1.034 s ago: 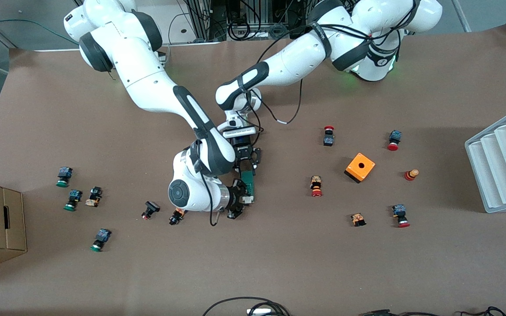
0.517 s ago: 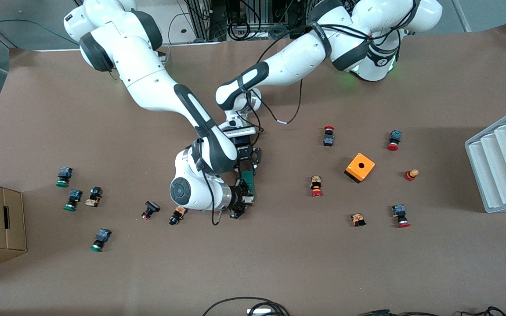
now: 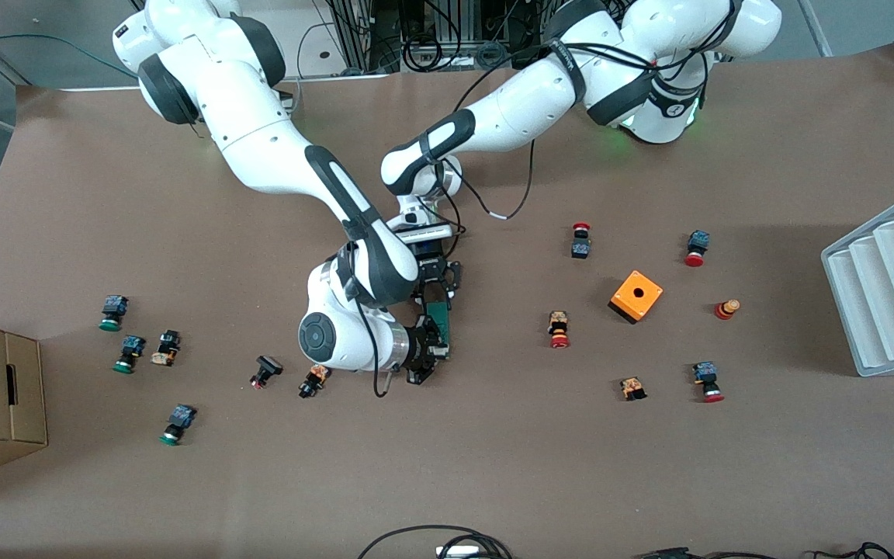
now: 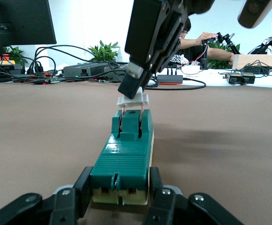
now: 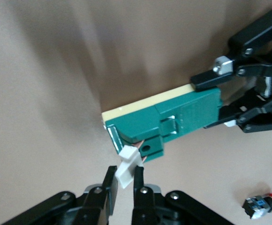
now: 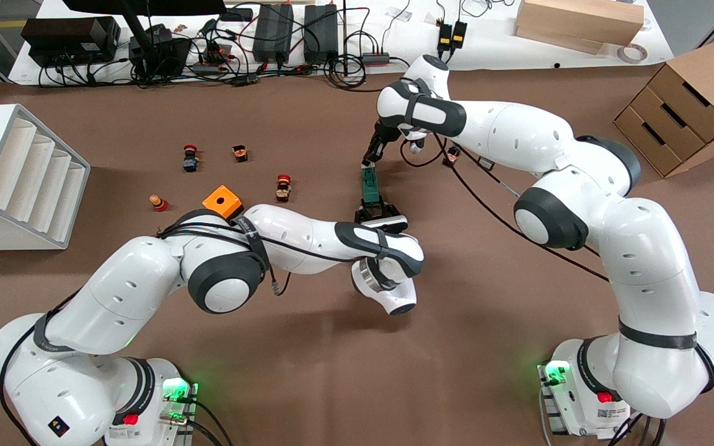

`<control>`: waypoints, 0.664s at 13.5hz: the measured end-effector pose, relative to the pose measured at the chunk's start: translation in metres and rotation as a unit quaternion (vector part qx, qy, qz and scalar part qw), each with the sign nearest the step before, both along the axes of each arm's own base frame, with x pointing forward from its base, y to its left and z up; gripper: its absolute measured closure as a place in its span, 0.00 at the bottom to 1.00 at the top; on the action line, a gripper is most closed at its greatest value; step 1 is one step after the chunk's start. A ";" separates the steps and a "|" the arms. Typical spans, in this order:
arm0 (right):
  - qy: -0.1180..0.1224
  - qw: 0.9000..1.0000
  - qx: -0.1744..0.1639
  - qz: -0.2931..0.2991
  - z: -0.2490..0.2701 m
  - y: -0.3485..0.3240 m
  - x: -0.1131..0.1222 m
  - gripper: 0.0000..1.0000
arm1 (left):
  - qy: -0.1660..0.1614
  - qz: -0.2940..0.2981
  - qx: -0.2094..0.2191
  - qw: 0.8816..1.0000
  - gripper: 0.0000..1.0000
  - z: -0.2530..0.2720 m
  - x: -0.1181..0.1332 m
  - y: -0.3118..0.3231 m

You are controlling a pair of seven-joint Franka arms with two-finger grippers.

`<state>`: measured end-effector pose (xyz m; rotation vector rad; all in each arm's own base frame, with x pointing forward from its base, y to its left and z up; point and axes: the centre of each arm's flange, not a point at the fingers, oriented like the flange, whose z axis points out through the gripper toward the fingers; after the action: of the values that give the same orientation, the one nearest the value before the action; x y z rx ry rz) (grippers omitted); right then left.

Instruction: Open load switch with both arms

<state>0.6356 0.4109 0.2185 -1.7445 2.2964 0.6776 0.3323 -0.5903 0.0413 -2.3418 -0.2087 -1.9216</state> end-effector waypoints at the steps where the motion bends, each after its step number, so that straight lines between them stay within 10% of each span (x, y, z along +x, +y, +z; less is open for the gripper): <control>1: 0.000 1.000 0.000 0.000 0.000 0.000 0.000 0.82 | 0.000 0.000 0.000 1.000 0.46 0.000 0.000 0.000; 9: 0.000 1.000 0.002 0.008 0.004 -0.001 -0.003 0.85 | 0.000 0.000 0.000 1.000 0.46 0.000 0.000 0.000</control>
<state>0.6321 0.4103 0.2227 -1.7625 2.2827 0.6830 0.3323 -0.5903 0.0412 -2.3418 -0.2089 -1.9212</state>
